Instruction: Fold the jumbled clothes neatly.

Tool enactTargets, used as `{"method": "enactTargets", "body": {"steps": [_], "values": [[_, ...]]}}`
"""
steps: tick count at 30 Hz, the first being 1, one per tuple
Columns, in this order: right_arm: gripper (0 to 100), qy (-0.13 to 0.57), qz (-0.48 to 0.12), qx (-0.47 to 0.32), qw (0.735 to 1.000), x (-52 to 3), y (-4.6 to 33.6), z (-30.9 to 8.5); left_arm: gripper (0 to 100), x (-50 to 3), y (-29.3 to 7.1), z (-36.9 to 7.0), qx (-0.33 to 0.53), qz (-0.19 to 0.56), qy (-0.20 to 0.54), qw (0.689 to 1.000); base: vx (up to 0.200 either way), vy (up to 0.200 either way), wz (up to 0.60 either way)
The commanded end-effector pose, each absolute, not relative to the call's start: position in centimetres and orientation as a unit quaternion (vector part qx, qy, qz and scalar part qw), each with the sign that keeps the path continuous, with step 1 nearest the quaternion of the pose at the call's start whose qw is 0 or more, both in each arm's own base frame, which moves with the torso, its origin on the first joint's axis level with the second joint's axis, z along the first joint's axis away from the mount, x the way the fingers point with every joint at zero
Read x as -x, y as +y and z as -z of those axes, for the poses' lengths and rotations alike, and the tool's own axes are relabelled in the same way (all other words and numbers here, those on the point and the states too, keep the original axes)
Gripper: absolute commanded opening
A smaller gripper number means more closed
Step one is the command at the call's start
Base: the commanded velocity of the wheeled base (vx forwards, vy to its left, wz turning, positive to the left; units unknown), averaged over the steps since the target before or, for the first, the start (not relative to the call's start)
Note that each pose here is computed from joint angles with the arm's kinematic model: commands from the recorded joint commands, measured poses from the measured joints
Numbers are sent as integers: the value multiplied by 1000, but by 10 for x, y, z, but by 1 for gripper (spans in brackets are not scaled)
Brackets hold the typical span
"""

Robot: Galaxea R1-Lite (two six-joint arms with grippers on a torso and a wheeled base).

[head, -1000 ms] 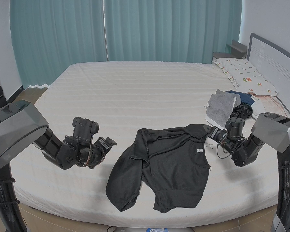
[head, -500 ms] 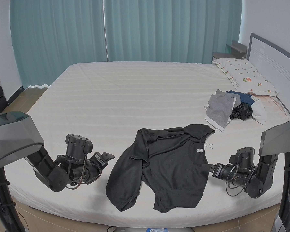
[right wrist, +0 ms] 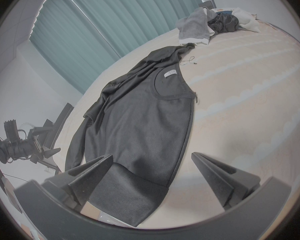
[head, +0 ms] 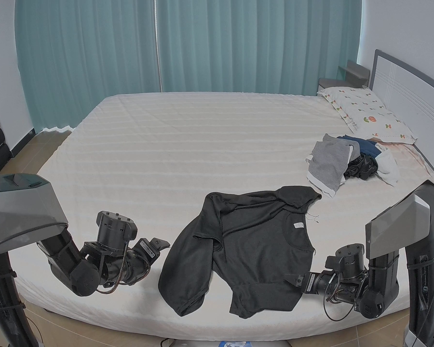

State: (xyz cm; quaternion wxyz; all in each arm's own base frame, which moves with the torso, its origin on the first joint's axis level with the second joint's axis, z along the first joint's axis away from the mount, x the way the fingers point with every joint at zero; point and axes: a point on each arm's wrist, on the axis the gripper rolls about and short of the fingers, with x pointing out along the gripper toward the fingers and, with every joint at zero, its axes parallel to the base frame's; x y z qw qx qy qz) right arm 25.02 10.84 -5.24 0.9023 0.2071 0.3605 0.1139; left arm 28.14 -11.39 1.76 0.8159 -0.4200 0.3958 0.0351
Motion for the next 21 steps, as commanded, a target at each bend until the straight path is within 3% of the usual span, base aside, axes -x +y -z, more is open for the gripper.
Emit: {"method": "enactTargets", "body": {"steps": [1, 6, 14, 21], "values": [[0, 373, -110, -202, 899, -248, 109, 60, 100, -281, -114, -15, 418, -38, 399, 815, 0, 0, 0], [0, 368, -107, -205, 901, -249, 107, 59, 100, -280, -114, -15, 418, -38, 400, 815, 0, 0, 0], [0, 341, -52, -209, 915, -251, 85, 50, 100, -280, -115, -14, 417, -37, 402, 814, 0, 0, 0], [0, 310, -20, -228, 923, -246, 49, 21, 100, -278, -117, -13, 414, -35, 406, 814, 0, 0, 0]]}}
